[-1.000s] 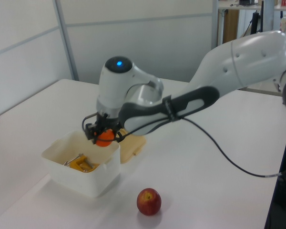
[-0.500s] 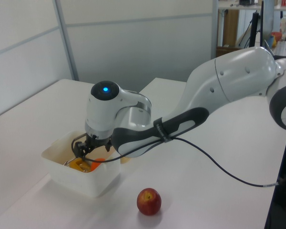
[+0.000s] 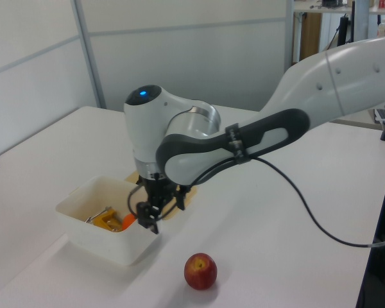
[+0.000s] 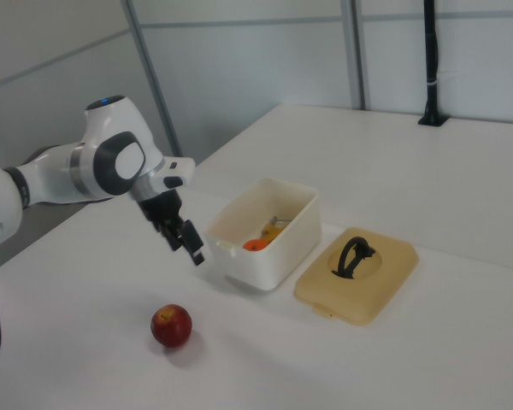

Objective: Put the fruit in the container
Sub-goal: 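Move the gripper to the red apple and grasp it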

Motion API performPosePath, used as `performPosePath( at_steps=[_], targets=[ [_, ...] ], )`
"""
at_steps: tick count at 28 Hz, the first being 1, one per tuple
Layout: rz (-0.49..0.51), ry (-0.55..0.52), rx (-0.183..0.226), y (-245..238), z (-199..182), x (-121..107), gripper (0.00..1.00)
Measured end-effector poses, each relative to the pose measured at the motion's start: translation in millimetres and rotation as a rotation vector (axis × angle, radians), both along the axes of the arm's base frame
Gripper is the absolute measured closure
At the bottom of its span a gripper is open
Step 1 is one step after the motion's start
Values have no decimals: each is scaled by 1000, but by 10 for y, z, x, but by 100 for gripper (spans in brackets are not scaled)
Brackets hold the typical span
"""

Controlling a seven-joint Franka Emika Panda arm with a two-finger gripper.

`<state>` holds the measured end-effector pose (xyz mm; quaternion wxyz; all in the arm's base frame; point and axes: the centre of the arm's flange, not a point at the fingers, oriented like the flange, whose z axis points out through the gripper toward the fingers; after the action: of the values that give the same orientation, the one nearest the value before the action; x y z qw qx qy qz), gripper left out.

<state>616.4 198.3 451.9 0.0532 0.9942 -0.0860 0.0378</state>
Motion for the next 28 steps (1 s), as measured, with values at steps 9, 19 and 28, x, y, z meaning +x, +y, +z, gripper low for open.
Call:
performPosePath(
  at_steps=[9,19,28],
  targets=[
    [84,106,-37,181,-550,-383,0],
    [150,75,-86,231,-1110,-603,0],
    [175,57,-119,209,-1379,-714,9]
  ],
)
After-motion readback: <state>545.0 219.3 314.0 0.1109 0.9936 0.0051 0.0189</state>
